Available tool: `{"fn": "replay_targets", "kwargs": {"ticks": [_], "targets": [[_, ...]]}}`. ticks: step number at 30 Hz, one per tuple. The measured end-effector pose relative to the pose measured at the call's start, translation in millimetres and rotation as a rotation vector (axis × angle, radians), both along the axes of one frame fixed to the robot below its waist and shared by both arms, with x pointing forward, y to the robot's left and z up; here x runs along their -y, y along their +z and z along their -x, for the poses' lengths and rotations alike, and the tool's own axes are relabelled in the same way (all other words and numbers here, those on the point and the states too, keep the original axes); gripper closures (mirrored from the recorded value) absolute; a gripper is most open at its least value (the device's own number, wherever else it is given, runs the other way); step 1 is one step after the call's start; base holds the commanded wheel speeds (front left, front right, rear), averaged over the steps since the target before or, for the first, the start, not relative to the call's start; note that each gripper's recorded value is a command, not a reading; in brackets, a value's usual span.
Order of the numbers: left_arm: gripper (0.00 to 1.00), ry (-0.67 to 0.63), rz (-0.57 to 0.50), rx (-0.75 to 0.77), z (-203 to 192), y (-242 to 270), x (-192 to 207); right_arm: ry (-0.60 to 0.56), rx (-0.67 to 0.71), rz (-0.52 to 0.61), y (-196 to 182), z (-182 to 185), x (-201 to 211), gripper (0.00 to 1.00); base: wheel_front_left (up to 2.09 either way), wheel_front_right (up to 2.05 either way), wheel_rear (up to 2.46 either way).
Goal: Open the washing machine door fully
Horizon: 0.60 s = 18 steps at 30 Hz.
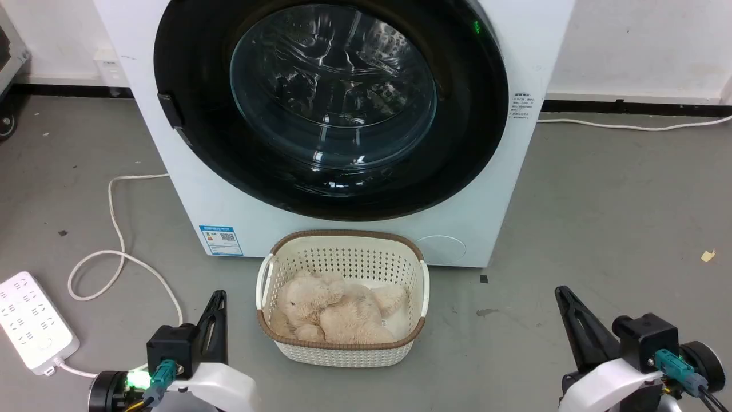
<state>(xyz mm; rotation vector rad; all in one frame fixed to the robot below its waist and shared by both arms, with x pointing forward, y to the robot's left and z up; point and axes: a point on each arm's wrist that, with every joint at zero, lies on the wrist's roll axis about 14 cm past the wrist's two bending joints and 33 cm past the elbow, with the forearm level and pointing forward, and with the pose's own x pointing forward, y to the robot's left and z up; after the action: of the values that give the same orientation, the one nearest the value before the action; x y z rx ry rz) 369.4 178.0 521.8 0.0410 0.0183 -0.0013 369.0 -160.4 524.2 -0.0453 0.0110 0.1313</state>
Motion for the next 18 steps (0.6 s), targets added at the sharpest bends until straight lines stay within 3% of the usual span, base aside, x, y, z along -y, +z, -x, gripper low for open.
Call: {"fn": "replay_targets", "kwargs": {"ticks": [18], "targets": [[1.0, 0.0, 0.0, 0.0, 0.0, 0.0, 0.1, 0.0, 0.0, 0.0, 0.0, 0.0, 0.0, 1.0, 0.0, 0.0, 0.0]]}}
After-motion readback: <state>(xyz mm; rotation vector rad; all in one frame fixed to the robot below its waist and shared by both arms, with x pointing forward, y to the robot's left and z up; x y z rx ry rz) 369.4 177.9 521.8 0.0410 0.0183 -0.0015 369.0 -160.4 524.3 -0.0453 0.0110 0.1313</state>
